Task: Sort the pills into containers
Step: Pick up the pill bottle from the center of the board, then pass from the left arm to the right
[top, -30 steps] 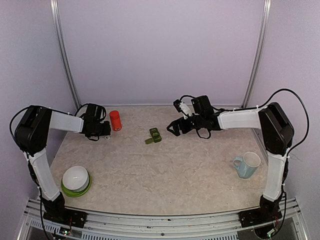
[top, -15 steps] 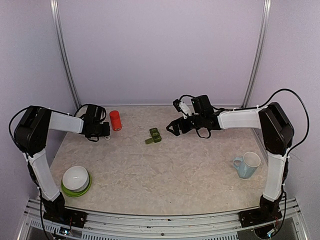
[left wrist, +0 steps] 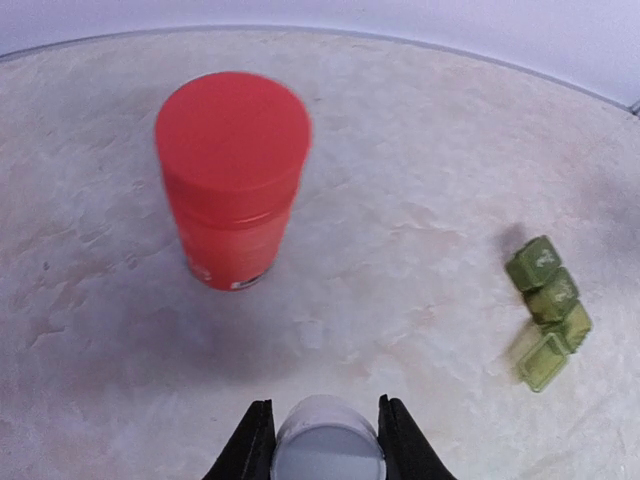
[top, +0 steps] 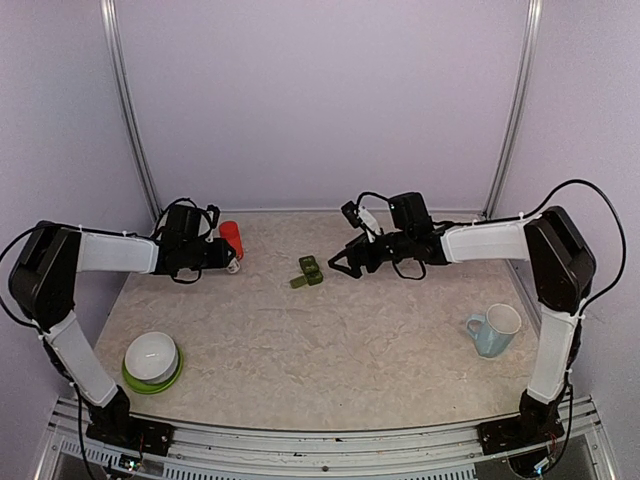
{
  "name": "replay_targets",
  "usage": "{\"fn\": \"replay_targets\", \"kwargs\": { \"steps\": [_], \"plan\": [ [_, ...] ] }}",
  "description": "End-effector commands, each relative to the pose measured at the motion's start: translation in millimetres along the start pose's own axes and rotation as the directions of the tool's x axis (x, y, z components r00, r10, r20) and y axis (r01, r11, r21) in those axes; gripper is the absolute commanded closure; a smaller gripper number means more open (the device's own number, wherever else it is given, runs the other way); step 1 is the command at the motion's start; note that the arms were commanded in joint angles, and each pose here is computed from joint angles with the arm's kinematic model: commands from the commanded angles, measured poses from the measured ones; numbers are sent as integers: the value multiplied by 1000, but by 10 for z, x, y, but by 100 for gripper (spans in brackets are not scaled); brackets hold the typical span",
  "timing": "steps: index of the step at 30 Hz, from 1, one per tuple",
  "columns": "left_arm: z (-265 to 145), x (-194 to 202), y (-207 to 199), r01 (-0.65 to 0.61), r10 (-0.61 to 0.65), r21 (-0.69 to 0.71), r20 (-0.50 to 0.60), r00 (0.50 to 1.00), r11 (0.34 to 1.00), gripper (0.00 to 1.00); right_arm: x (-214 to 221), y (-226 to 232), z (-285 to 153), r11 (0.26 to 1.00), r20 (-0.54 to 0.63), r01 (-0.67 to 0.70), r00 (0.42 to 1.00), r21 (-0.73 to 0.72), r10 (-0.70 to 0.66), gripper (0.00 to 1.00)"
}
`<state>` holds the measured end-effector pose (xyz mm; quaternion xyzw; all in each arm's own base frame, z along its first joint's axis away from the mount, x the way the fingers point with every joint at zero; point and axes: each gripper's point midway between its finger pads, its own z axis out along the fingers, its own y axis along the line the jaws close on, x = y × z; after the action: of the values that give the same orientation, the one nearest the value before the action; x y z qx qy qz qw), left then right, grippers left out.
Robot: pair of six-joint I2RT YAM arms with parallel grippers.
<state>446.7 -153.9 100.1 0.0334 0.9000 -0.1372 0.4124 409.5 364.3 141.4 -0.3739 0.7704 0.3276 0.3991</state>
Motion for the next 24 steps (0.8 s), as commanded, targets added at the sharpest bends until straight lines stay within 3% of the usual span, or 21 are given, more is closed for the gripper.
{"fn": "replay_targets", "kwargs": {
  "steps": [1, 11, 24],
  "plan": [
    [-261, -229, -494, -63, 40, 216, 108, 993, 974, 81, -337, 432, -242, 978, 138, 126, 985, -166, -104, 7],
    [-708, -308, -1285, -194, 102, 458, 218, 971, 867, 76, -441, 868, -469, 924, 247, 232, 956, -305, -158, 6],
    [-1488, -218, -2324, -422, 162, 681, 413, 896, 599, 75, -523, 1538, -686, 815, 371, 379, 902, -438, -220, 8]
  ]
}}
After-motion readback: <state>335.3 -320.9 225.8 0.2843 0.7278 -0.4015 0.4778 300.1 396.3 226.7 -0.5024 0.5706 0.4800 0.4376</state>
